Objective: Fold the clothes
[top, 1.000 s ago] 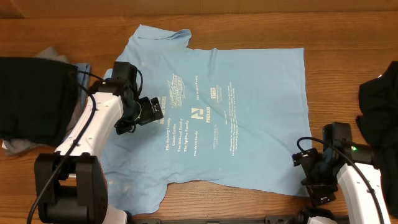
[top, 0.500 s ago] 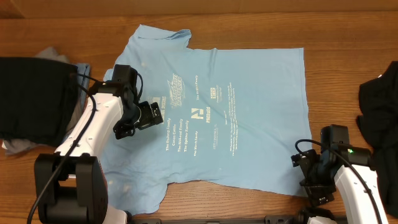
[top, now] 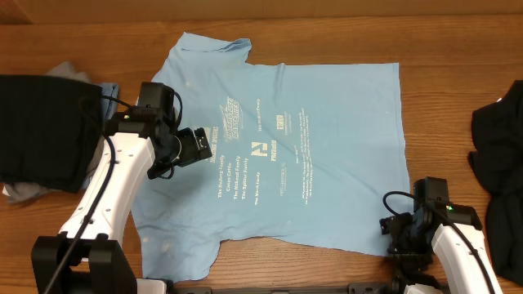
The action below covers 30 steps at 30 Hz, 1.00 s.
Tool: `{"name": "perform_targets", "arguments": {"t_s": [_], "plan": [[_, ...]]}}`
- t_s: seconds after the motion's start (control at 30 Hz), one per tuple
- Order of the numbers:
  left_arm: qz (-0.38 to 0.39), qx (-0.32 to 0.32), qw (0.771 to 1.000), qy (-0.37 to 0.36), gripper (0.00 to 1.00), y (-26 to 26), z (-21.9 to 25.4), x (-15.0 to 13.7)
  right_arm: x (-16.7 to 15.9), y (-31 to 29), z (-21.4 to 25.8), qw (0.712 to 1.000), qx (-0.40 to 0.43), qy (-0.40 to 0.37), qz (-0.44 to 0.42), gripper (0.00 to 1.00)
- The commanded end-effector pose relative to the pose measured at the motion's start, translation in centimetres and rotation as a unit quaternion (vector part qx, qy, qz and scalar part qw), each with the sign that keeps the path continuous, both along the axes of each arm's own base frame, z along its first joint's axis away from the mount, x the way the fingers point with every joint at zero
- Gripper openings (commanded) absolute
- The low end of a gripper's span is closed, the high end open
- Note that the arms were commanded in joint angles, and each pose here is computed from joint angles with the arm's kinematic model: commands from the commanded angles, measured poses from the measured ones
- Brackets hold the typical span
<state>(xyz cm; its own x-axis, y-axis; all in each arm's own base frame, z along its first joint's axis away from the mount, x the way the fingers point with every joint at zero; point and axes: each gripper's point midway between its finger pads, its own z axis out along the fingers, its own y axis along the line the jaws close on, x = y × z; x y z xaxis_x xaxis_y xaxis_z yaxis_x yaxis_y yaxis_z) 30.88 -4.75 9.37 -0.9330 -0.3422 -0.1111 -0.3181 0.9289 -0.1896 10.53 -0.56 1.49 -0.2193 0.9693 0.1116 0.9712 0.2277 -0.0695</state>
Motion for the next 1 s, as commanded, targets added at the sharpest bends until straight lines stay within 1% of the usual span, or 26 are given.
{"name": "perform_targets", "arguments": {"t_s": [0.0,0.07,0.13,0.23,0.27,0.37,0.4,0.47,0.53,0.6,0.67,0.77,0.97], "plan": [[-0.003,-0.001,1.0,-0.004,1.0,0.1,0.2,-0.2,0.4,-0.1,-0.1,1.0,-0.003,-0.012,-0.005,0.53],[-0.005,0.0,1.0,-0.006,1.0,0.1,0.3,-0.1,0.4,-0.1,-0.1,1.0,-0.003,-0.013,-0.005,0.45],[-0.005,0.003,1.0,-0.007,1.0,0.2,0.3,0.0,0.5,-0.2,0.0,1.0,-0.003,-0.014,0.001,0.4],[-0.006,0.003,1.0,-0.008,1.0,0.2,0.3,0.0,0.6,-0.2,0.3,0.999,-0.001,-0.017,0.027,0.3],[-0.006,0.003,1.0,-0.009,1.0,0.2,0.3,0.1,0.6,-0.2,0.4,0.999,0.0,-0.017,0.035,0.29],[-0.006,0.003,1.0,-0.01,1.0,0.1,0.3,0.1,0.3,-0.1,0.5,0.999,0.002,-0.011,0.034,0.34],[-0.006,0.002,1.0,-0.01,1.0,0.1,0.3,0.1,0.2,0.0,0.5,0.999,0.006,-0.008,0.034,0.42],[-0.006,0.002,1.0,-0.01,1.0,0.1,0.3,0.1,-0.3,0.3,0.5,0.999,0.012,0.001,0.033,0.72],[-0.006,0.003,1.0,-0.01,1.0,0.2,0.3,0.1,-0.4,0.7,0.6,0.999,0.023,0.002,0.03,0.75],[-0.006,0.003,1.0,-0.01,1.0,0.2,0.3,0.1,0.2,1.3,0.6,0.999,0.041,-0.012,0.024,0.76],[-0.006,0.003,1.0,-0.01,1.0,0.1,0.3,0.1,1.0,1.7,0.6,0.998,0.053,-0.026,0.005,0.76],[-0.006,0.003,1.0,-0.011,1.0,0.1,0.3,0.2,1.9,2.1,0.4,0.997,0.064,-0.046,0.0,0.76],[-0.008,0.003,1.0,-0.009,1.0,0.2,0.3,0.1,1.2,2.6,-1.2,0.996,0.074,-0.043,-0.019,0.76]]}}
